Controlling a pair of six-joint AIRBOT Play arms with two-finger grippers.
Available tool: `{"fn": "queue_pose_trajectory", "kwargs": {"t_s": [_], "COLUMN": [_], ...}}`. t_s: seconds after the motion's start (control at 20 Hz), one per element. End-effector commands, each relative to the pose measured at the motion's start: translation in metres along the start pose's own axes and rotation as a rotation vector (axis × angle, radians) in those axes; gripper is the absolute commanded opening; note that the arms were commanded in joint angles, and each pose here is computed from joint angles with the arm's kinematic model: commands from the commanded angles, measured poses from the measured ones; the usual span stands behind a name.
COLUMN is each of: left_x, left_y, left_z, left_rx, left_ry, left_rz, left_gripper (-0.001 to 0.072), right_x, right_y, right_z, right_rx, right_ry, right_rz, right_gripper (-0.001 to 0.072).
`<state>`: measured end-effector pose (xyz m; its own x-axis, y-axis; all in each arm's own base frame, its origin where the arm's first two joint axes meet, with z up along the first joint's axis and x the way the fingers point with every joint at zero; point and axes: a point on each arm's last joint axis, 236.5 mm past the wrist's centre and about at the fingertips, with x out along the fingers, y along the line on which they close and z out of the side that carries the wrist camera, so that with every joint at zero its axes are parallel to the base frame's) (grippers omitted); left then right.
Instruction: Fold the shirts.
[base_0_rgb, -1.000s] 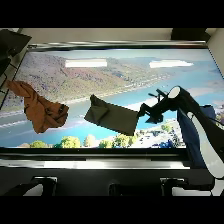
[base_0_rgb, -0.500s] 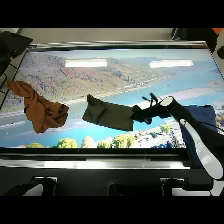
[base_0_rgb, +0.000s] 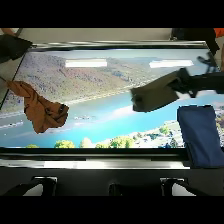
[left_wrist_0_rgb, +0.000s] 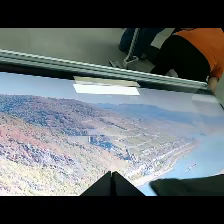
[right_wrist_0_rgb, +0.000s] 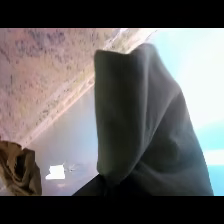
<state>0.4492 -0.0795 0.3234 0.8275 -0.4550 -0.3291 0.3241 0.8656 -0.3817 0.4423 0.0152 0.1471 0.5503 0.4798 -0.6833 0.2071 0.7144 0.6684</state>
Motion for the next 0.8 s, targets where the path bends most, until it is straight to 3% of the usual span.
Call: {"fn": "queue_pose_trajectory", "kwargs": {"t_s": [0.0, 0.5, 0.75], "left_x": [0.002, 0.003, 0.003], "left_y": [0.006, 0.014, 0.014], "left_z": [-0.016, -0.032, -0.032], "left_rx": [0.013, 0.031, 0.038], "left_ry": [0.066, 0.135, 0.136], "left_rz": [0.017, 0.042, 0.041], "left_gripper": [0.0029, 0.0029, 0.0029], "right_x": [-0.084, -0.217, -0.267], "right_y": [-0.04, -0.091, -0.164], "right_z": [0.031, 0.037, -0.012], "right_rx": [0.126, 0.388, 0.578], "right_ry": [-0.156, -0.426, -0.44], "right_rz": [-0.087, -0.184, -0.48], "right_gripper": [0.0039, 0.004, 0.004]}}
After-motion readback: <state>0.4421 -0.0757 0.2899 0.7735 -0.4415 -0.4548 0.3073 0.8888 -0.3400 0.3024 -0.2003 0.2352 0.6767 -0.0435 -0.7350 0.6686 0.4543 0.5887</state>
